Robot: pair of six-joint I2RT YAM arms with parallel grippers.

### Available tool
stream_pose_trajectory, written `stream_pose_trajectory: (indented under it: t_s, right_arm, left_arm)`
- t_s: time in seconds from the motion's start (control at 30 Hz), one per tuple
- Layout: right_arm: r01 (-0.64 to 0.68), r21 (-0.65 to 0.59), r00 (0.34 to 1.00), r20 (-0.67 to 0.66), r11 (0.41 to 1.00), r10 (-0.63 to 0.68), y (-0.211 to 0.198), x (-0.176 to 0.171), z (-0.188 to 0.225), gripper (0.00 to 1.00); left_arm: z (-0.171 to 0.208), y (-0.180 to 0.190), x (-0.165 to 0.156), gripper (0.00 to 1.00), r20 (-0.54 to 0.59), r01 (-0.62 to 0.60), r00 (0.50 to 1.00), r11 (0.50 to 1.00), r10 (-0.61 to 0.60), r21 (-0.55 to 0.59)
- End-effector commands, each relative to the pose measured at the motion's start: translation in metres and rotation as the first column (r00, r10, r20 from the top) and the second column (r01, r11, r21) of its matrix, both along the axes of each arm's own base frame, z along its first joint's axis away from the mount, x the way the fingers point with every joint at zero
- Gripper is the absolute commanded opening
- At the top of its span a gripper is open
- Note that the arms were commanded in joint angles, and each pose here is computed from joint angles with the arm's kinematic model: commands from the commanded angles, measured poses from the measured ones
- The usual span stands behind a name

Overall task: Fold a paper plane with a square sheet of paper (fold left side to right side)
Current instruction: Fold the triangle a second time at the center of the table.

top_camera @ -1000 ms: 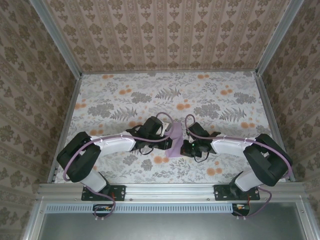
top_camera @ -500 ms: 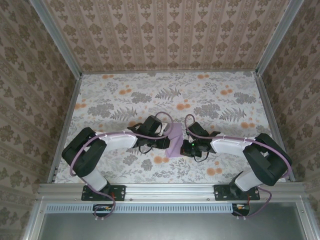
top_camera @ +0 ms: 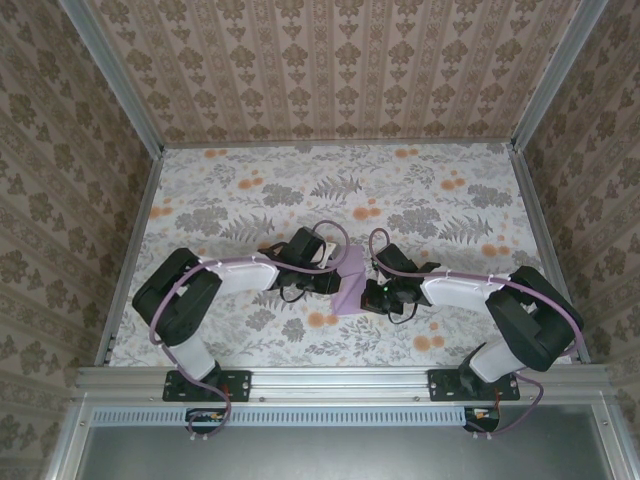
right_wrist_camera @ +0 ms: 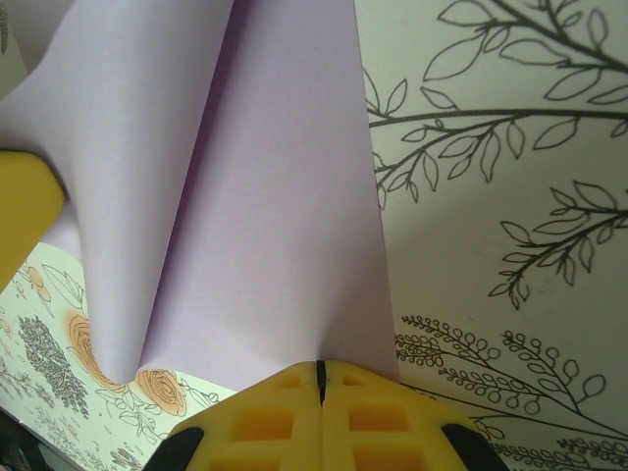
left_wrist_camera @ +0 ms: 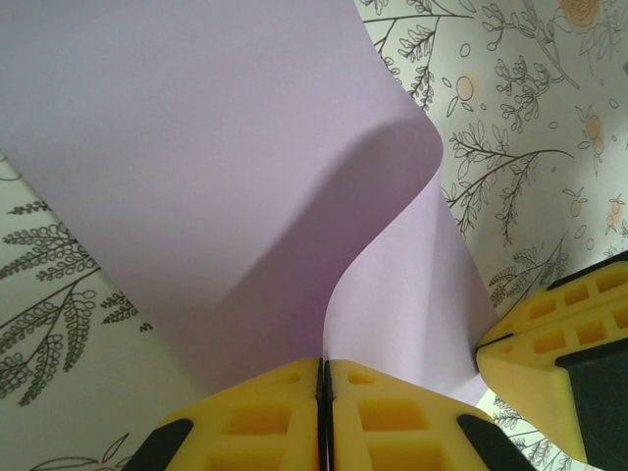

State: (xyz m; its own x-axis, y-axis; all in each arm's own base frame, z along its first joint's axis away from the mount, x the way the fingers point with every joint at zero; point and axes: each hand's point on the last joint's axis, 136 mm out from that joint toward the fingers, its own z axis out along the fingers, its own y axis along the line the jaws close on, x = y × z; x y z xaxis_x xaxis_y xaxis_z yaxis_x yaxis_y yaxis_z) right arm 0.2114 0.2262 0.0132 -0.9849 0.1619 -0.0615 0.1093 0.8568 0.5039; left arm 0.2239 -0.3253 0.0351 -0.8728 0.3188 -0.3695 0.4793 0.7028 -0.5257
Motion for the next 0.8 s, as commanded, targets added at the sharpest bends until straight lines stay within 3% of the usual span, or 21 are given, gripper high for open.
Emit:
stream_pose_trajectory:
  t_s: [0.0, 0.77]
  right_arm:
    - [-0.008, -0.118, 0.997, -0.075, 0.993, 0.0, -0.021, -0.0185, -0.0205, 0.0]
    - [-0.014, -0.142, 0.996, -0.095, 0.99, 0.0, -0.026, -0.0233, -0.0251, 0.0]
  left_arm:
    - [0.0012, -0.003, 0.0018, 0.11, -0.003, 0.031, 1.0, 1.0, -0.031, 0.005]
    - [-0.0059, 0.0016, 0.0059, 0.11, 0.004, 0.025, 1.0, 0.999, -0.025, 0.04]
